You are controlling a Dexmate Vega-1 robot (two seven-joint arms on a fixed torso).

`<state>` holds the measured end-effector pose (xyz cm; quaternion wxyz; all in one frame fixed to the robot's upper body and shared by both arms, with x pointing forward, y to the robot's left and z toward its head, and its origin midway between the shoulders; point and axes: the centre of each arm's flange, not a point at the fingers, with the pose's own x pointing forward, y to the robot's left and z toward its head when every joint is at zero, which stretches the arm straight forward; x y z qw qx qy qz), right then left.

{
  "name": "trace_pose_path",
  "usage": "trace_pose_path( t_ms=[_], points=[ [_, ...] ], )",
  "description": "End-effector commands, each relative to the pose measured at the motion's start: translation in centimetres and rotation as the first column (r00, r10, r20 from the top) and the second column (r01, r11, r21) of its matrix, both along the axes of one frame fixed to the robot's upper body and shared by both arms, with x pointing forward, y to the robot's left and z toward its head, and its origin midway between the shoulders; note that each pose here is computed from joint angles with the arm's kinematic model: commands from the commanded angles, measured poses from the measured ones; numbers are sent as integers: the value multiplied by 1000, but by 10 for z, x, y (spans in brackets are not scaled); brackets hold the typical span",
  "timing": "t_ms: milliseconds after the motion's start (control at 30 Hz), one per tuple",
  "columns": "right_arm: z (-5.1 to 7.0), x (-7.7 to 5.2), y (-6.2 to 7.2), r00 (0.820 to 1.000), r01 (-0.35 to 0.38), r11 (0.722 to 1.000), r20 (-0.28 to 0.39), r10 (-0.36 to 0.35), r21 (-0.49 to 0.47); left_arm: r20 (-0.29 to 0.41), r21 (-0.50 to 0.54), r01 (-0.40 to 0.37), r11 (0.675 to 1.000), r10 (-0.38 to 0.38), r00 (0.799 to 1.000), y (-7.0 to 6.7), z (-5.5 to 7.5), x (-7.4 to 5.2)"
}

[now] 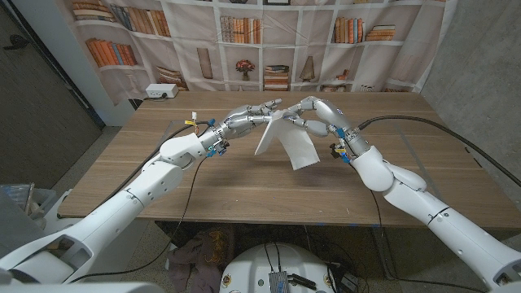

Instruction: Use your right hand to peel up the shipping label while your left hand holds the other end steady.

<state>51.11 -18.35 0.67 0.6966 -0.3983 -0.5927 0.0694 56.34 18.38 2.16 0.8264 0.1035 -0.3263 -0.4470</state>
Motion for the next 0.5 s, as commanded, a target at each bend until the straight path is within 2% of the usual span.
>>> trace_pose_path(
  t_ms=[33, 367, 433, 500],
  points=[
    [-7, 0, -5, 999, 32, 996, 11, -32, 81, 16, -23, -27, 999, 28, 999, 3, 3, -2],
    [-17, -3, -4, 997, 60, 989, 42, -66, 136, 25, -39, -48, 998, 49, 999, 7, 7, -1],
    [-18, -2, -3, 994, 73, 988, 67, -83, 135, 23, -37, -46, 998, 47, 999, 6, 8, 0],
    [-20, -1, -3, 996, 64, 986, 50, -72, 157, 28, -33, -44, 999, 44, 999, 5, 10, 0]
  ],
)
